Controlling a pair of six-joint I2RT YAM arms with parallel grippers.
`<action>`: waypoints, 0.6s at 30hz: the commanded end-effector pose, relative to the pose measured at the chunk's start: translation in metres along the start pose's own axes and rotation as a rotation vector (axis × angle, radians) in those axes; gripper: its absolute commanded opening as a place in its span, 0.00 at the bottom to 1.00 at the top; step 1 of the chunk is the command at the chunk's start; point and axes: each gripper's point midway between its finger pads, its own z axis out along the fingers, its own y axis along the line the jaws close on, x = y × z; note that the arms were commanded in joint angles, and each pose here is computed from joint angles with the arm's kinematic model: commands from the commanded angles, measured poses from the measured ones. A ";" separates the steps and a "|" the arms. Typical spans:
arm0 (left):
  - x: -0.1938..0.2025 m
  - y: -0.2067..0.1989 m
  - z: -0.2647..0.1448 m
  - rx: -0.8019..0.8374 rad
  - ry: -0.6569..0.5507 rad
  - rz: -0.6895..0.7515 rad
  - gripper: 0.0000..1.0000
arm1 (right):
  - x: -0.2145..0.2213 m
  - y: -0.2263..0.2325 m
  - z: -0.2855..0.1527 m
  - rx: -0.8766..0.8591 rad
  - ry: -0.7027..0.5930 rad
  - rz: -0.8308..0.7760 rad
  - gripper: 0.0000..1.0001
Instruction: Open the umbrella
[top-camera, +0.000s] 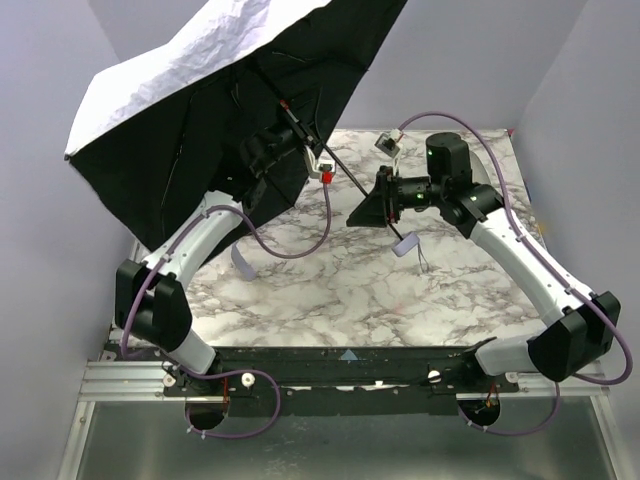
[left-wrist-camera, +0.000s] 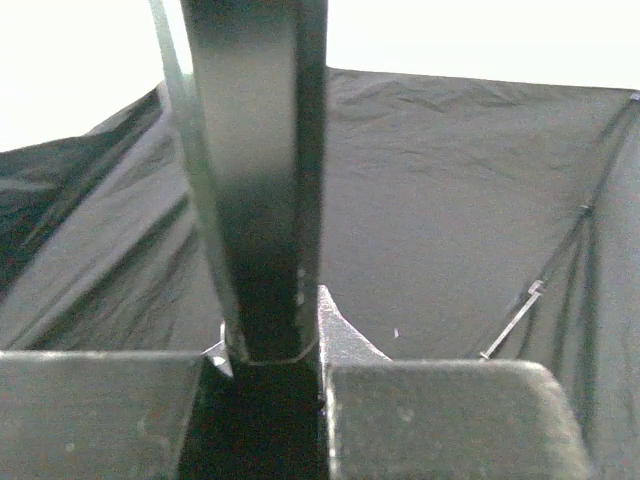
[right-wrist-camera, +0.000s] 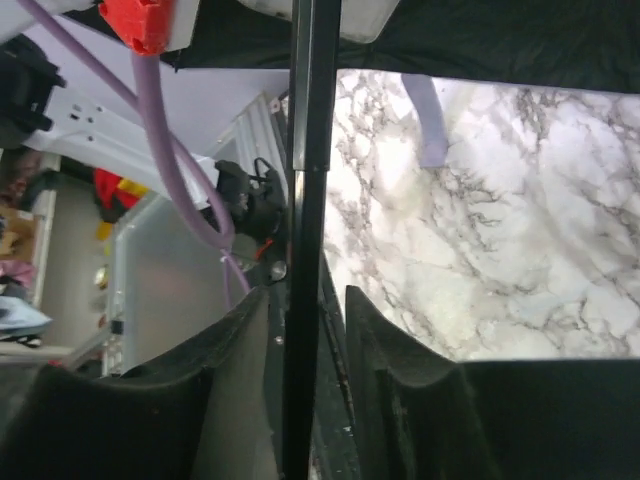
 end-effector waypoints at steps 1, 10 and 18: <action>0.021 0.071 -0.007 -0.271 0.086 0.096 0.00 | -0.004 0.029 0.001 -0.169 0.000 0.064 0.24; 0.012 0.048 -0.018 -0.224 0.084 0.007 0.61 | -0.051 -0.004 -0.013 0.159 -0.182 -0.018 0.00; -0.030 0.019 -0.037 -0.111 -0.024 -0.259 0.87 | -0.058 0.019 -0.021 0.095 -0.276 -0.036 0.00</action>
